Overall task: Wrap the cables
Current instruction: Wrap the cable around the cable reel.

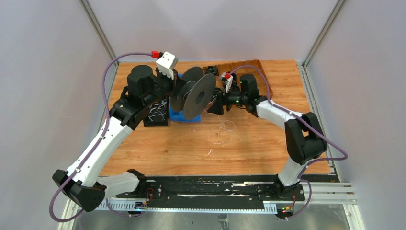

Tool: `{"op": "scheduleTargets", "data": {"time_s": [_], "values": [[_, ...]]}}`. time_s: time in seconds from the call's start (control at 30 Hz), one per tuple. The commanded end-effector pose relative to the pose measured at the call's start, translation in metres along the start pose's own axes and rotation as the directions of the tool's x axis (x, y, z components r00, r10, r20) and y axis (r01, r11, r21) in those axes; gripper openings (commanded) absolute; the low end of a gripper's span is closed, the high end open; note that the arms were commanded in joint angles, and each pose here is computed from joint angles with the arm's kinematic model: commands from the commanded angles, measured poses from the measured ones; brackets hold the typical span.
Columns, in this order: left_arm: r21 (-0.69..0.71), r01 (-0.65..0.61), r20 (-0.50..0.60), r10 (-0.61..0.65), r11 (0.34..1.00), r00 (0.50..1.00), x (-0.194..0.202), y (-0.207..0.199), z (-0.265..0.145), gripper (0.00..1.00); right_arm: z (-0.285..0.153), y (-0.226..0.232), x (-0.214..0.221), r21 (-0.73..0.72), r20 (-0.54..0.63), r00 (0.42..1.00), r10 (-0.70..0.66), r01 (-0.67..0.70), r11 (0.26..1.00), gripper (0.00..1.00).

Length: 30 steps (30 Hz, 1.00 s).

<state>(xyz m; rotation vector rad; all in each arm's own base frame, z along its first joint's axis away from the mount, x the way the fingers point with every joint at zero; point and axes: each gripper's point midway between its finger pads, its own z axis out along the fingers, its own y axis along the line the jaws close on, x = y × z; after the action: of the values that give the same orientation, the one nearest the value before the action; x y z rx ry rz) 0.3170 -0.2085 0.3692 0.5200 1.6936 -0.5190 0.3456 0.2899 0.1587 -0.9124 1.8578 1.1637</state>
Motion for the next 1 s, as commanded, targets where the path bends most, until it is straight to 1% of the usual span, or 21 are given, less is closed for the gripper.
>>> {"op": "scheduleTargets", "data": {"time_s": [0.0,0.2,0.33,0.4,0.53,0.57,0.6,0.67,0.8,0.97], "values": [[0.004,0.002,0.127,-0.003,1.0,0.992,-0.041,-0.002,-0.01,0.0,0.024,0.008,0.005,0.012,0.007,0.993,0.121,-0.121,0.993,0.71],[-0.002,0.007,0.134,-0.007,1.0,0.991,-0.044,-0.001,-0.012,0.0,0.041,0.009,0.028,0.022,-0.042,0.987,0.155,-0.154,0.988,0.69],[-0.007,0.014,0.134,-0.013,1.0,0.991,-0.045,0.0,-0.013,0.0,0.05,0.014,0.039,-0.001,-0.065,0.984,0.163,-0.164,0.986,0.62],[-0.016,0.028,0.132,-0.025,0.999,0.991,-0.044,0.002,-0.012,0.0,0.052,0.015,0.043,-0.007,-0.071,0.984,0.164,-0.165,0.986,0.53],[-0.053,0.058,0.128,-0.051,0.997,0.99,-0.041,0.01,-0.011,0.0,0.051,0.023,0.051,-0.021,-0.081,0.985,0.155,-0.157,0.987,0.23],[-0.066,0.067,0.13,-0.058,0.996,0.99,-0.041,0.013,-0.011,0.0,0.05,0.025,0.053,-0.019,-0.084,0.985,0.148,-0.15,0.989,0.17],[-0.083,0.079,0.13,-0.068,0.993,0.989,-0.041,0.017,-0.012,0.0,0.049,0.028,0.057,-0.02,-0.089,0.986,0.14,-0.142,0.99,0.12],[-0.117,0.107,0.138,-0.091,0.987,0.986,-0.043,0.025,-0.012,0.0,0.048,0.036,0.066,-0.029,-0.116,0.985,0.124,-0.128,0.991,0.06],[-0.183,0.145,0.157,-0.117,0.972,0.981,-0.048,0.042,-0.017,0.0,0.045,0.054,0.089,-0.059,-0.186,0.98,0.076,-0.088,0.994,0.02],[-0.25,0.173,0.167,-0.134,0.953,0.977,-0.048,0.058,-0.02,0.0,0.041,0.081,0.114,-0.113,-0.229,0.973,-0.015,-0.011,0.994,0.01]]}}
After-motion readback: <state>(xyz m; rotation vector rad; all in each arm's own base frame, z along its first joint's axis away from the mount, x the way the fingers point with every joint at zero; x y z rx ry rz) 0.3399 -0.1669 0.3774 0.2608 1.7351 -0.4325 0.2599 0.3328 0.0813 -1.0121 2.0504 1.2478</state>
